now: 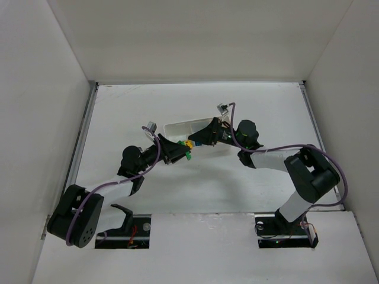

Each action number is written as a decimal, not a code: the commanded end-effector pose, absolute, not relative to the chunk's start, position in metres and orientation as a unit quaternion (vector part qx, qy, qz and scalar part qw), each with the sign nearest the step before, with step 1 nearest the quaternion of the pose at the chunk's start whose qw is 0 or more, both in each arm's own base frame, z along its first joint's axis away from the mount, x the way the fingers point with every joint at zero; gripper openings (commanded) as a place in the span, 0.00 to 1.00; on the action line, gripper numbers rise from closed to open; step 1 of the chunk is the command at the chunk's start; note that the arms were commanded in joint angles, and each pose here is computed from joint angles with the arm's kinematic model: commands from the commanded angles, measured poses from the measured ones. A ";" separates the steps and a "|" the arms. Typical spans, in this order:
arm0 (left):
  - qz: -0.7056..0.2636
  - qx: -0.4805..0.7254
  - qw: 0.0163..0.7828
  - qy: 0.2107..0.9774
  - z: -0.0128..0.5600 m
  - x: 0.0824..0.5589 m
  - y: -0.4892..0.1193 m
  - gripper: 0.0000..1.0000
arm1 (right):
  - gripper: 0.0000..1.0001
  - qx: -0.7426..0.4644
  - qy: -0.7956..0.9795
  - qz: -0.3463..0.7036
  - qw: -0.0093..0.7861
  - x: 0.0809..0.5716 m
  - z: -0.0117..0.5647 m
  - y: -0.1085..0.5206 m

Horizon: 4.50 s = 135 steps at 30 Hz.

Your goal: Sort the legos into containers by color

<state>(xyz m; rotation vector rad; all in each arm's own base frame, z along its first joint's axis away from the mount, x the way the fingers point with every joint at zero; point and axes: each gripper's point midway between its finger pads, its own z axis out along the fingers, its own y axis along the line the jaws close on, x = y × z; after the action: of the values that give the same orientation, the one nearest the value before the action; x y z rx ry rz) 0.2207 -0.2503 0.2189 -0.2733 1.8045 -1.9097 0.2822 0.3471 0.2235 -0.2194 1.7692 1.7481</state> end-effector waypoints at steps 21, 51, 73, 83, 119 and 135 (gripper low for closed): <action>-0.721 -0.070 0.281 0.630 0.242 0.227 -0.259 0.18 | 0.68 -0.126 0.604 0.727 0.302 0.267 0.256 0.349; -0.711 -0.077 0.288 0.637 0.233 0.231 -0.255 0.21 | 0.37 -0.122 0.608 0.726 0.297 0.266 0.252 0.352; -0.705 -0.089 0.285 0.644 0.225 0.234 -0.252 0.39 | 0.36 -0.083 0.600 0.732 0.311 0.284 0.255 0.333; -0.706 -0.086 0.285 0.643 0.227 0.232 -0.254 0.44 | 0.36 -0.074 0.612 0.721 0.316 0.291 0.247 0.334; -0.679 -0.085 0.340 0.645 0.236 0.232 -0.232 0.19 | 0.38 -0.027 0.617 0.703 0.351 0.311 0.246 0.309; -0.566 -0.139 0.408 0.702 0.213 0.271 -0.217 0.19 | 0.40 0.089 0.753 0.243 0.604 0.382 0.204 0.212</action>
<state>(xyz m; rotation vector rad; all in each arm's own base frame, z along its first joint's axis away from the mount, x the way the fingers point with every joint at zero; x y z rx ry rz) 0.2585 -0.2192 0.1905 -0.4205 1.8281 -1.5291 0.3609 0.2519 0.2396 0.1817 1.6429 1.0340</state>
